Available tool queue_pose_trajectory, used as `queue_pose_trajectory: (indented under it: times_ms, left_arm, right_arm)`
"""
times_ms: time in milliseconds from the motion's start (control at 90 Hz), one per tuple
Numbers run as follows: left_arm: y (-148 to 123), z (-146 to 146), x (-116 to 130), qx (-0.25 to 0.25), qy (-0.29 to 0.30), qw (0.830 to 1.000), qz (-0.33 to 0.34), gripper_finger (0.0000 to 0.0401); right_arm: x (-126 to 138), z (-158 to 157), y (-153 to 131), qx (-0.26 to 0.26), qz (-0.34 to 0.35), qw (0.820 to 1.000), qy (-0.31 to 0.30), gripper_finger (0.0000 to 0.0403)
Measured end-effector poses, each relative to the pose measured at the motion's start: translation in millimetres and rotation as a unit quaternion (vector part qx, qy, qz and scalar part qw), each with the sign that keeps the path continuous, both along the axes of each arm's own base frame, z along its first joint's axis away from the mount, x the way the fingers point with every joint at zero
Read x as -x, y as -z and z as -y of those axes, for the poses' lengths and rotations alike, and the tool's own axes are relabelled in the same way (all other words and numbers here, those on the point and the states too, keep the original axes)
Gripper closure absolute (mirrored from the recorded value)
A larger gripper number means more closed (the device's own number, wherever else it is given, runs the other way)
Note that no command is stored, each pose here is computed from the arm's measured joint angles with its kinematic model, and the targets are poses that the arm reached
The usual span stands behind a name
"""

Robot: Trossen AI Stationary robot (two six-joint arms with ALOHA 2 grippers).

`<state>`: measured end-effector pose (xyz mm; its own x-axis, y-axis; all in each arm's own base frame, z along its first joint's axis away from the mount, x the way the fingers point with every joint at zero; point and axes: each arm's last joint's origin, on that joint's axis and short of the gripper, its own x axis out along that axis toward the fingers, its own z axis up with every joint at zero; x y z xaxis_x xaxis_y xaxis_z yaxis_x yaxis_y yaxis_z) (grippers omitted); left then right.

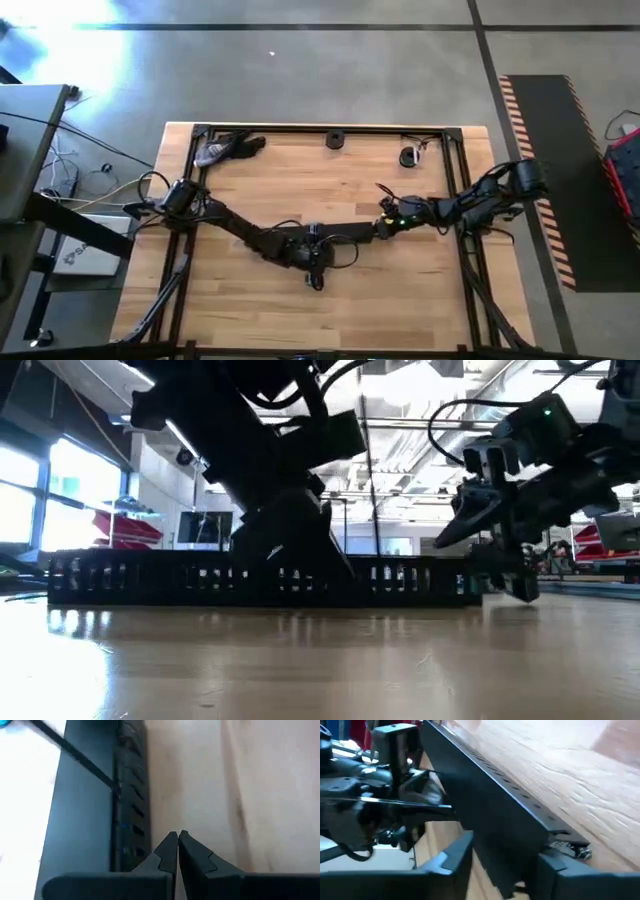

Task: Ziptie cables
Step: Close the black cable duct

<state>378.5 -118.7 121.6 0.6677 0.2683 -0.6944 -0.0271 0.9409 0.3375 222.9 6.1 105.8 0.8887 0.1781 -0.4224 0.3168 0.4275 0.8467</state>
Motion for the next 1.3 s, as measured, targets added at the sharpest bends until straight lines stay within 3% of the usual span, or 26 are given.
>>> queue_pose_trajectory:
  times_ms: [89, 144, 433, 644, 800, 1089, 1189, 1300]
  left_arm:
    - [0, -1, 1, -0.005, -0.012, 1.000, 0.001, 0.0401]
    - [1, -1, 2, -0.007, -0.014, 1.000, -0.006, 0.0401]
    - [5, -5, 9, -0.059, -0.043, 0.997, -0.034, 0.0401]
    - [-13, 14, -9, -0.013, 0.028, 0.996, 0.082, 0.0401]
    - [-26, 8, -20, -0.015, 0.003, 0.986, 0.165, 0.0401]
    - [2, -18, -36, 0.007, -0.029, 0.984, 0.178, 0.0401]
    - [6, -15, -36, 0.012, -0.031, 0.983, 0.179, 0.0401]
    - [-6, -2, -36, -0.005, -0.041, 0.978, 0.203, 0.0401]
  right_arm:
    - [-5, 0, -5, -0.005, 0.013, 1.000, 0.001, 0.0373]
    - [-6, 0, -8, -0.013, 0.023, 1.000, 0.003, 0.0391]
    - [-3, -6, -13, -0.054, 0.039, 0.997, 0.024, 0.0402]
    - [-3, -10, -13, -0.061, 0.040, 0.997, 0.037, 0.0402]
    - [-3, -12, -12, -0.060, 0.036, 0.997, 0.045, 0.0402]
    - [-3, -13, -12, -0.062, 0.035, 0.996, 0.054, 0.0403]
    - [-3, -15, -12, -0.064, 0.033, 0.996, 0.052, 0.0403]
    - [-3, -17, -11, -0.064, 0.031, 0.996, 0.049, 0.0403]
